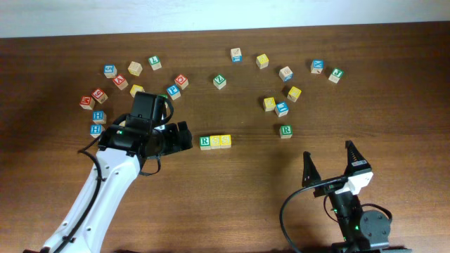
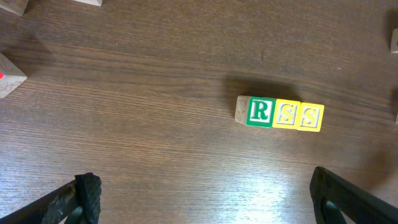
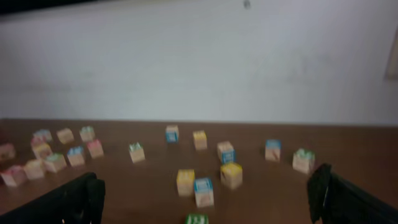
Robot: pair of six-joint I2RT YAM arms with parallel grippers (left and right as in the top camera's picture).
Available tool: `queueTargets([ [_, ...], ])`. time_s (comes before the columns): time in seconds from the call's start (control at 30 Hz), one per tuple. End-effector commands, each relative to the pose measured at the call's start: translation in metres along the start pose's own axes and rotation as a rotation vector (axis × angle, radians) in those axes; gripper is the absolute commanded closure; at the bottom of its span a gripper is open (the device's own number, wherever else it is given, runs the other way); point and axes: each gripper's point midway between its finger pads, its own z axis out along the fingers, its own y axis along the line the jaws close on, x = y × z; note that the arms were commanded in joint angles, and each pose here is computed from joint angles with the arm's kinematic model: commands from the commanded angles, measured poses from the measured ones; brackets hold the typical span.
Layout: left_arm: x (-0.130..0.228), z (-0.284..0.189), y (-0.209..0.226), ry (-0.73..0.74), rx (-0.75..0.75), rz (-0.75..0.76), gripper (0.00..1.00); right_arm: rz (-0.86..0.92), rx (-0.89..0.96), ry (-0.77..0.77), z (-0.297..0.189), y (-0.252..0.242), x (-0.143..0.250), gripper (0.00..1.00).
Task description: Spell out RSS
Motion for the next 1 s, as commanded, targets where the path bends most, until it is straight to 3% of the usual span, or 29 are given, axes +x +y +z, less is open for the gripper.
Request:
queueTargets([
  [0.0, -0.004, -0.004, 0.001, -0.021, -0.003, 0.004, 0.01, 0.009, 0.060, 0.041, -0.001, -0.011, 0.012, 0.01],
  [0.1, -0.004, -0.004, 0.001, -0.021, -0.003, 0.004, 0.01, 0.017, 0.081, 0.115, -0.003, -0.015, 0.030, 0.02],
  [0.53, -0.004, -0.004, 0.001, -0.021, -0.003, 0.004, 0.01, -0.089, 0.108, 0.123, -0.003, -0.021, 0.031, 0.02],
  [0.97, -0.004, -0.004, 0.001, -0.021, -0.003, 0.004, 0.01, -0.077, 0.123, 0.124, -0.004, -0.023, 0.031, 0.02],
])
